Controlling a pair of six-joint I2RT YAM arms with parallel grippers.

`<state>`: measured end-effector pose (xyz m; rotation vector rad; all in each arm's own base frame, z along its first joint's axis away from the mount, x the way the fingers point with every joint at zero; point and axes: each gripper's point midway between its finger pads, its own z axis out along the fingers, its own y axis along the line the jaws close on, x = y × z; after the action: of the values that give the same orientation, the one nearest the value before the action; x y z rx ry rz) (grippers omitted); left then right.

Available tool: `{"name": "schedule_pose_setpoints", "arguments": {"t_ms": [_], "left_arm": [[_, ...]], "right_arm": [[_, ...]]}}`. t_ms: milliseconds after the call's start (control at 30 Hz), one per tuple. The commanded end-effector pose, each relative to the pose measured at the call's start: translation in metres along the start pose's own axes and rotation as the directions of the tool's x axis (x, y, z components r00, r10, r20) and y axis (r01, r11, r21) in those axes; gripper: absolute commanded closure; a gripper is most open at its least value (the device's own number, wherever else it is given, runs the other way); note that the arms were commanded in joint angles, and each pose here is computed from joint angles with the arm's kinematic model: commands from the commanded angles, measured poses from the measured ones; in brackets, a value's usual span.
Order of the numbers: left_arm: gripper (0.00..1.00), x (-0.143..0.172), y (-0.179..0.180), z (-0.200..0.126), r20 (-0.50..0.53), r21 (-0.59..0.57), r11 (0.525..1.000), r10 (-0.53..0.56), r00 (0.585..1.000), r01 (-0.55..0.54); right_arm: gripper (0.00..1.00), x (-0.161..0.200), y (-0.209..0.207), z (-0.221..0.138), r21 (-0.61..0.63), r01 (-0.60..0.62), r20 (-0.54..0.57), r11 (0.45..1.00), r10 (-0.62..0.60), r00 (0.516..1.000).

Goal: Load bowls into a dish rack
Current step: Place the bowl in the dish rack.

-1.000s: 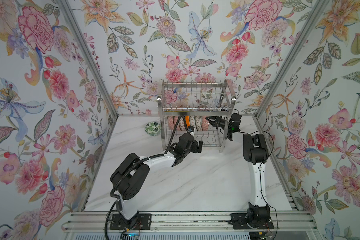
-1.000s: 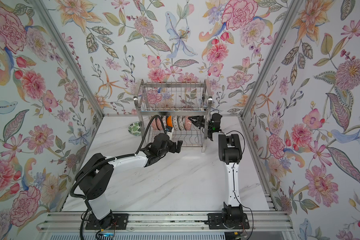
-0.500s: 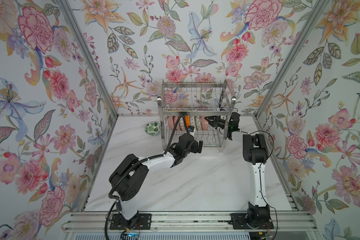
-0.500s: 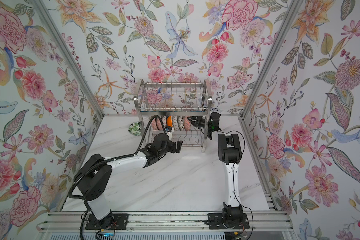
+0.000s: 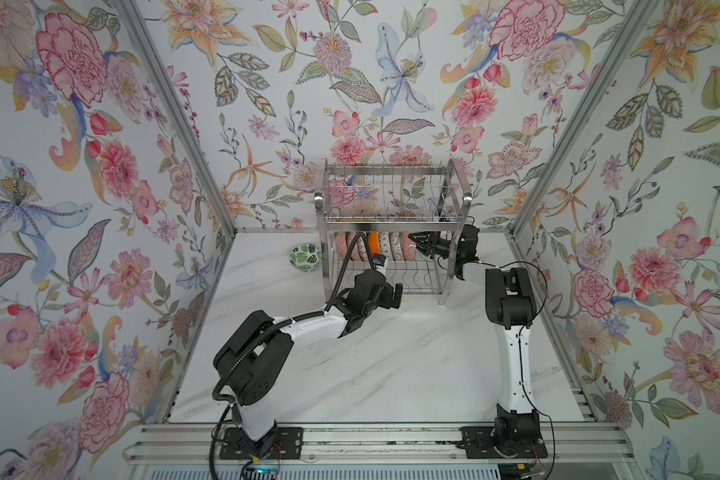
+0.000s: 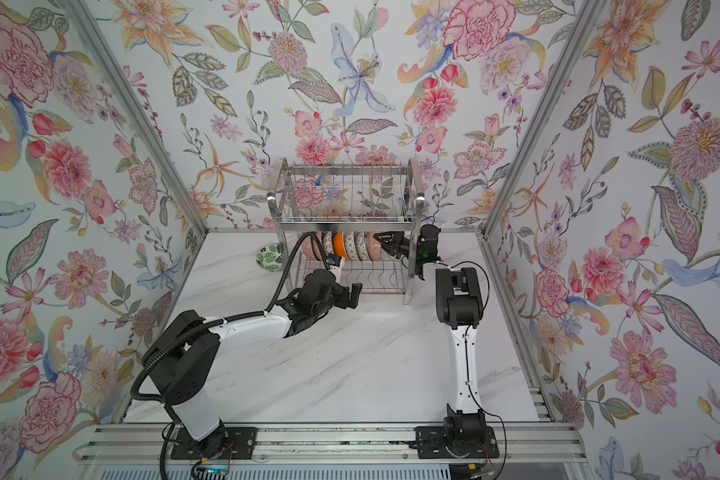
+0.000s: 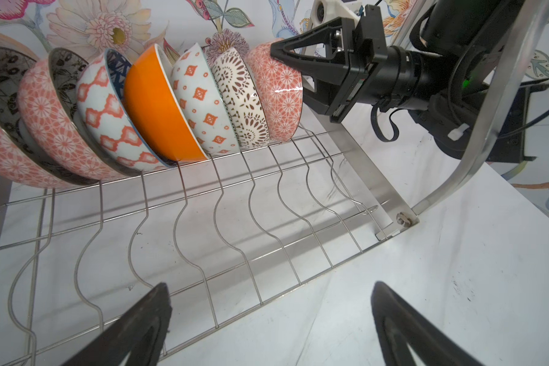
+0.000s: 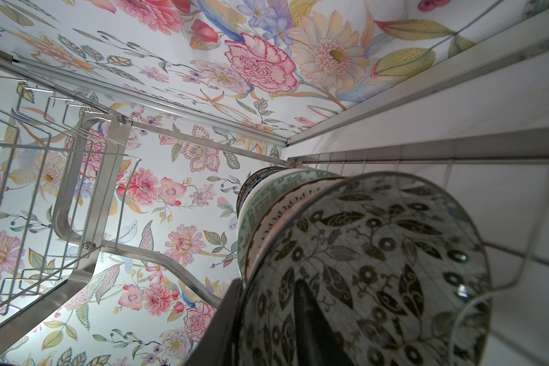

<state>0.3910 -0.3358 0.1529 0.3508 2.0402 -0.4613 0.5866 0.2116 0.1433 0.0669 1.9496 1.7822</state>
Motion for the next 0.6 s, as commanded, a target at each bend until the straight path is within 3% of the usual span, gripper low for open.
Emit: {"name": "schedule_pose_setpoints", "arguments": {"t_ms": [0, 267, 567], "left_arm": [[0.01, -0.009, -0.006, -0.010, 0.023, 0.006, 1.000, 0.017, 1.000, -0.017], [0.01, -0.009, -0.008, -0.012, 0.025, 0.007, 1.000, 0.017, 1.000, -0.017], [0.01, -0.012, -0.011, -0.013, 0.030, 0.010, 1.000, 0.017, 0.999, -0.017]], "right_arm": [[0.70, -0.004, 0.032, 0.003, -0.015, 0.040, 0.003, 0.999, -0.040, 0.999], [0.63, -0.009, 0.044, -0.003, -0.024, 0.054, 0.013, 0.998, -0.054, 0.998], [0.62, -0.014, 0.051, -0.013, -0.026, 0.065, 0.031, 0.998, -0.064, 0.997]]}}
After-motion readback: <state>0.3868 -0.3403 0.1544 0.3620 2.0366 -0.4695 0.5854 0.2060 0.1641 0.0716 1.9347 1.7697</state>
